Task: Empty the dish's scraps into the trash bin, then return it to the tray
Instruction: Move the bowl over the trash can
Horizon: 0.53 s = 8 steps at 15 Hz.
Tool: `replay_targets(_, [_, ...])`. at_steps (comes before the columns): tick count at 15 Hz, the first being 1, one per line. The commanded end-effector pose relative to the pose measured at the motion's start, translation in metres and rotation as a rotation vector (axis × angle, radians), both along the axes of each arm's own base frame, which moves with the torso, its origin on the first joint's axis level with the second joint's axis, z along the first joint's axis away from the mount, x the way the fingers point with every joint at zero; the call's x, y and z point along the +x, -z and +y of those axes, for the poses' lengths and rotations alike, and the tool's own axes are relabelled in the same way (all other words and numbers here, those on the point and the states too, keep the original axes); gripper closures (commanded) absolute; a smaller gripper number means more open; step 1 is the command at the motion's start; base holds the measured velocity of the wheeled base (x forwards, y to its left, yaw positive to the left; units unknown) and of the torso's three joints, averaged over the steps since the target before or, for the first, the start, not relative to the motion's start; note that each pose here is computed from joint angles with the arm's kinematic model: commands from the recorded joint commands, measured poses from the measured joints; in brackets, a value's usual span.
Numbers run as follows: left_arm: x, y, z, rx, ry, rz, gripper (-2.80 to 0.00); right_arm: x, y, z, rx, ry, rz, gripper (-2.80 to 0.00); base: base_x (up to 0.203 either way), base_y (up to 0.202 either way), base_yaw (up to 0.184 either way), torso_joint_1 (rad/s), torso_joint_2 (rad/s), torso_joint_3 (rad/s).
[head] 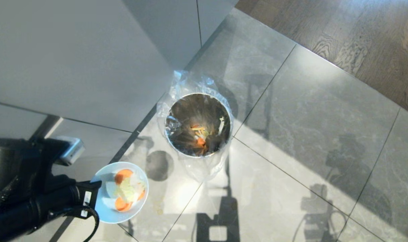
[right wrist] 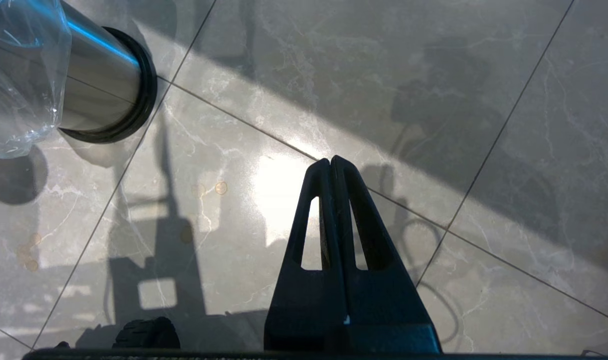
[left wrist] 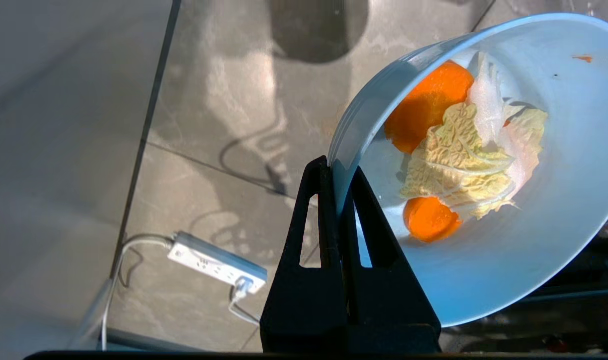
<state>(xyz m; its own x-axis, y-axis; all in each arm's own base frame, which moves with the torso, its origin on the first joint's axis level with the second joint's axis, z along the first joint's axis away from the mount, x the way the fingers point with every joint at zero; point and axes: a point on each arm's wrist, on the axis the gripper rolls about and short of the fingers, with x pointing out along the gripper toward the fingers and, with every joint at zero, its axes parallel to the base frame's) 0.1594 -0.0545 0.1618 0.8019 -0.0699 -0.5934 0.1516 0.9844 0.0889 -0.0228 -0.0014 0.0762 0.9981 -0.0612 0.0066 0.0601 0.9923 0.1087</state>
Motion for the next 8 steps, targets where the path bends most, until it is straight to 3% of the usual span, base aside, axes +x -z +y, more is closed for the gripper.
replay_targets(1, [0.019, 0.007, -0.008, 0.009, 0.006, -0.013, 0.0, 0.0, 0.0, 0.0, 0.0, 0.0, -0.001, 0.0, 0.0, 0.0, 0.0, 0.0, 0.0, 0.0])
replay_targets(4, [0.041, 0.004, -0.015, 0.002, -0.005, -0.12, 0.0, 0.0, 0.0, 0.0, 0.0, 0.0, -0.001, 0.0, 0.0, 0.0, 0.0, 0.0, 0.0, 0.0])
replay_targets(8, [0.051, -0.014, -0.018, -0.019, -0.024, -0.191, 0.0, 0.0, 0.0, 0.0, 0.0, 0.0, -0.001, 0.0, 0.0, 0.0, 0.0, 0.0, 0.0, 0.0])
